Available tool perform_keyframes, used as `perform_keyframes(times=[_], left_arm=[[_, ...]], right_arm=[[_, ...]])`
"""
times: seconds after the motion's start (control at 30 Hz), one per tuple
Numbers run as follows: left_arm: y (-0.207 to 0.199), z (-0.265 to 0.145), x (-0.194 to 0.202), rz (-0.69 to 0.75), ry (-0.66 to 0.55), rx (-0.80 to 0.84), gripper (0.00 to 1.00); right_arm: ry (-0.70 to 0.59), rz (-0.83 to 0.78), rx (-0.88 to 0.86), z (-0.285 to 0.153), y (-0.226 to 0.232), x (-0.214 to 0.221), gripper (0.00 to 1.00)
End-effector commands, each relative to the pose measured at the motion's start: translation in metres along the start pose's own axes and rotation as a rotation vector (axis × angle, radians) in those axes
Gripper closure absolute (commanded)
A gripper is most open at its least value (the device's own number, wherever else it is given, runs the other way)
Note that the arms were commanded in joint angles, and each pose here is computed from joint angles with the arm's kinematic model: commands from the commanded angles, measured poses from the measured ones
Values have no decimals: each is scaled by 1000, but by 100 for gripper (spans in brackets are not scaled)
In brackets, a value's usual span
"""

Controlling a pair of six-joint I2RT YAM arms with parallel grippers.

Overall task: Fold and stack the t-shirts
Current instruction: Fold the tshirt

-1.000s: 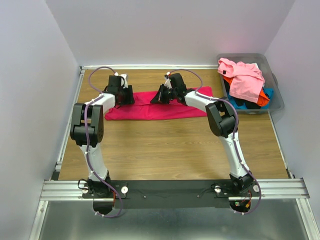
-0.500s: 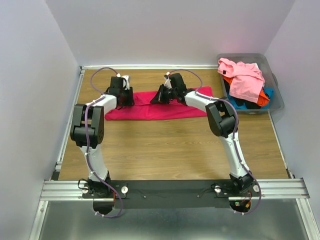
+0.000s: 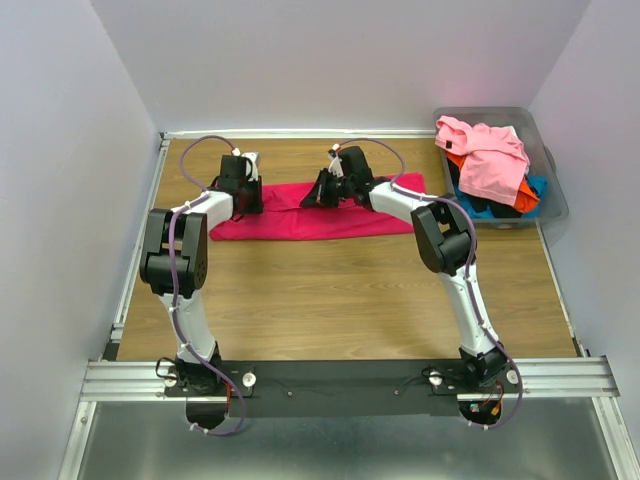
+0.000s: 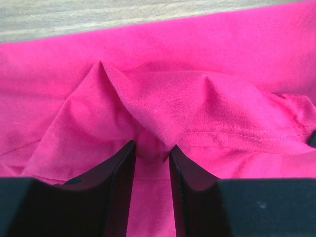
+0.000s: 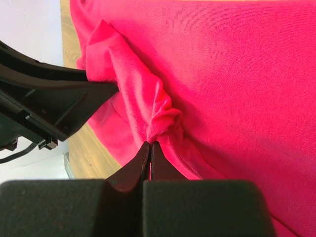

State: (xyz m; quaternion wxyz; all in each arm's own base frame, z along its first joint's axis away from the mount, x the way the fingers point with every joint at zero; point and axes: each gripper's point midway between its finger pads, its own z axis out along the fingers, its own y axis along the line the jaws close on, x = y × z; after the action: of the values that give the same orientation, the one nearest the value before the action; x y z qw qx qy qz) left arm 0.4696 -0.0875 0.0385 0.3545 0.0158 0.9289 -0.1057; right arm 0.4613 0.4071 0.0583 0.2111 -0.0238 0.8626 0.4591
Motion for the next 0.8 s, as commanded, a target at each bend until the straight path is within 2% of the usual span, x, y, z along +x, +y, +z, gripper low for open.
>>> perform_keyframes(times=[0.0, 0.1, 0.13, 0.17, 0.23, 0.37, 0.4, 0.53, 0.77], left_arm=[[0, -5, -18, 42, -65, -28, 65], [0, -6, -18, 53, -67, -34, 66], [-1, -6, -16, 56, -63, -32, 74], [-2, -7, -15, 58, -62, -28, 75], [-5, -10, -13, 61, -60, -22, 85], [-7, -18, -17, 44, -62, -26, 93], [-9, -21, -20, 38, -59, -22, 100], [-14, -31, -30, 13, -53, -14, 100], [-10, -43, -21, -72, 41, -6, 100]], right_arm=[[30, -2, -14, 1, 1, 5, 97], [33, -2, -15, 1, 2, 6, 97], [31, -2, -15, 1, 2, 5, 97], [31, 0, -15, 1, 2, 5, 97], [30, -3, -22, -1, 5, 4, 97], [24, -14, -30, -2, 10, 1, 97], [21, -15, -33, -3, 12, 0, 97], [23, -19, -40, -6, 15, 0, 97], [27, -20, -38, -9, 16, 2, 97]])
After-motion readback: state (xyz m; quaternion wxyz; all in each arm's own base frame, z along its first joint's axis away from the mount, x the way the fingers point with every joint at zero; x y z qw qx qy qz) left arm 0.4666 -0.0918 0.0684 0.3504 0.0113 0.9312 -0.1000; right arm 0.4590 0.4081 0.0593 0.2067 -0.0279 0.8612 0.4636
